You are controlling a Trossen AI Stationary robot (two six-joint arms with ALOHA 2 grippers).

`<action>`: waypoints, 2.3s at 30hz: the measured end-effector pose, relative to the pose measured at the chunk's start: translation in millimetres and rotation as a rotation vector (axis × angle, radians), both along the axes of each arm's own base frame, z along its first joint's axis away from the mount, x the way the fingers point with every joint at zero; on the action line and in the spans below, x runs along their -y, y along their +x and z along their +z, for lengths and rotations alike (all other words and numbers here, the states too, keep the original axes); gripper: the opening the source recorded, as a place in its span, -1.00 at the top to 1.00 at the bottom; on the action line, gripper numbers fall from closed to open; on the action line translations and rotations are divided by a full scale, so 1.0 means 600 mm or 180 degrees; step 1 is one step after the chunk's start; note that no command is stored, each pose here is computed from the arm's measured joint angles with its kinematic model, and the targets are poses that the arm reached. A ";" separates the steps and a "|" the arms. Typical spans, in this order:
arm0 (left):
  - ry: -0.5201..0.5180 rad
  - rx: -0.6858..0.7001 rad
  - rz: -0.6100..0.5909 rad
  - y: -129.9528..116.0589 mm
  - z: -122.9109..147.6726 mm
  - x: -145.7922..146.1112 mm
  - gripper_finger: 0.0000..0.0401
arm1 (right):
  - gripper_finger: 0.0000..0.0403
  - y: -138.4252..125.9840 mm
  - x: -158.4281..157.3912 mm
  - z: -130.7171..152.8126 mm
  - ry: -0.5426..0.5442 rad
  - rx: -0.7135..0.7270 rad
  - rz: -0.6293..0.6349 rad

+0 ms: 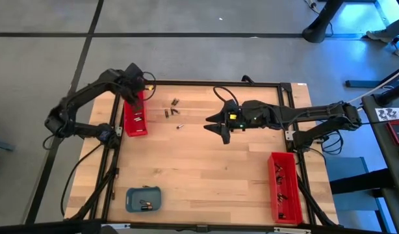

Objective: Sort batteries
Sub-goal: Put the silver battery into the top red bin

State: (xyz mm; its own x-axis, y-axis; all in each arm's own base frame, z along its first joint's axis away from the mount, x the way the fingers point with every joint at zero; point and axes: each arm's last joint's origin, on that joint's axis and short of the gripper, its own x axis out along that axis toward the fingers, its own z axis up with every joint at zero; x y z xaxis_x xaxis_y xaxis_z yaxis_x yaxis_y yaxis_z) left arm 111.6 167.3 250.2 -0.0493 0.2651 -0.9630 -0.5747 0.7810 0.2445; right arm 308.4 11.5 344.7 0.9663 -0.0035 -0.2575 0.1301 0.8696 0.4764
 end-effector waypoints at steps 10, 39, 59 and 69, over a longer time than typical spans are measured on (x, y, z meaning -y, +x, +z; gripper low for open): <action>0.0088 -0.0012 -0.0277 0.002 -0.051 -0.007 0.90 | -0.02 -0.001 -0.011 0.000 0.0130 0.0005 -0.0098; -0.0268 -0.0326 -0.0792 -0.009 -0.155 0.008 0.47 | -0.02 0.001 -0.004 0.010 0.0288 0.0236 -0.0551; -0.0297 -0.0190 0.0180 0.010 0.005 -0.015 0.03 | -0.02 0.000 0.000 0.010 -0.0126 0.0208 -0.0753; -0.0048 0.1591 0.0647 0.012 0.128 0.049 0.03 | -0.02 0.032 0.102 -0.035 -0.0374 -0.0103 -0.0229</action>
